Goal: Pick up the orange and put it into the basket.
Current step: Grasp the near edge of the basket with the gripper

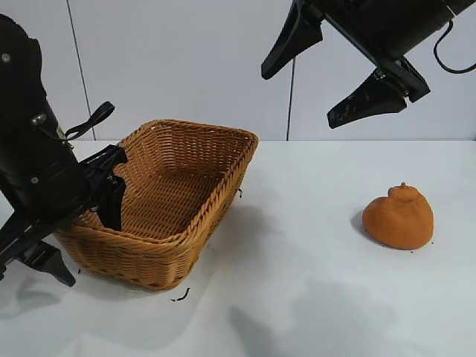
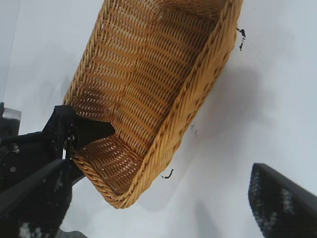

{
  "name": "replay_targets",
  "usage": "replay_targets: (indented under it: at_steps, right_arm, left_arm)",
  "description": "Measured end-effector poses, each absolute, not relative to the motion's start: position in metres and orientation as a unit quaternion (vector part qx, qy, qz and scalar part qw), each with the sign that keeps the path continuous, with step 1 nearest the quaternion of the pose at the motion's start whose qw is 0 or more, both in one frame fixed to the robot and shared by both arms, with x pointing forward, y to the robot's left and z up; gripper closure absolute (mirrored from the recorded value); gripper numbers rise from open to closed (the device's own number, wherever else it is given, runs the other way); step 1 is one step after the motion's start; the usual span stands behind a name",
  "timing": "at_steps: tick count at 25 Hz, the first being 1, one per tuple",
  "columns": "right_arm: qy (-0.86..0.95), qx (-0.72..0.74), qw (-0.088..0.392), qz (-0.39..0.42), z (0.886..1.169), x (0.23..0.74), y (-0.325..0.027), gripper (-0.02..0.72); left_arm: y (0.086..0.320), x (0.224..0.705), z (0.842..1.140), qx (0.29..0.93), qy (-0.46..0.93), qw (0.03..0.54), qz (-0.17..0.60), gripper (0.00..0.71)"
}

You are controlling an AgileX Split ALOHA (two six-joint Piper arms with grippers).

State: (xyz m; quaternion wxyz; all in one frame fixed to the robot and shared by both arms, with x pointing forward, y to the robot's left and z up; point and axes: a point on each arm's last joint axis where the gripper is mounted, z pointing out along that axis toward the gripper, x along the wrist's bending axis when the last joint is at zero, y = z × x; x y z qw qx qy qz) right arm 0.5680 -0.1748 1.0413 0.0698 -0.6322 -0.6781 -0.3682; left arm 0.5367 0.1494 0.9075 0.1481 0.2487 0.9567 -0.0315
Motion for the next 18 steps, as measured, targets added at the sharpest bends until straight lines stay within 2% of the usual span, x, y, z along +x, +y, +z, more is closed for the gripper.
replay_targets:
  at_steps: [6,12,16,18]
  right_arm:
    - [-0.678,-0.632,0.07,-0.368,1.0413,0.568,-0.1748,0.008]
    - [-0.678,-0.632,0.07,-0.368,1.0413,0.568,-0.1748,0.008]
    - [-0.678,-0.632,0.07,-0.368,1.0413,0.568,-0.1748,0.008]
    - [-0.678,-0.632,0.07,-0.368,1.0413,0.568,-0.1748,0.008]
  left_arm:
    - [0.1494,0.5367,0.9075,0.248,0.957,0.148,-0.032,0.396]
    - [0.1493,0.5364,0.9074,0.242,0.958,0.146,-0.034,0.492]
    - [0.1491,0.5367,0.9075,0.23,0.961,0.148,-0.036,0.595]
    - [0.1487,0.5375,0.909,0.225,0.962,0.148,-0.037,0.612]
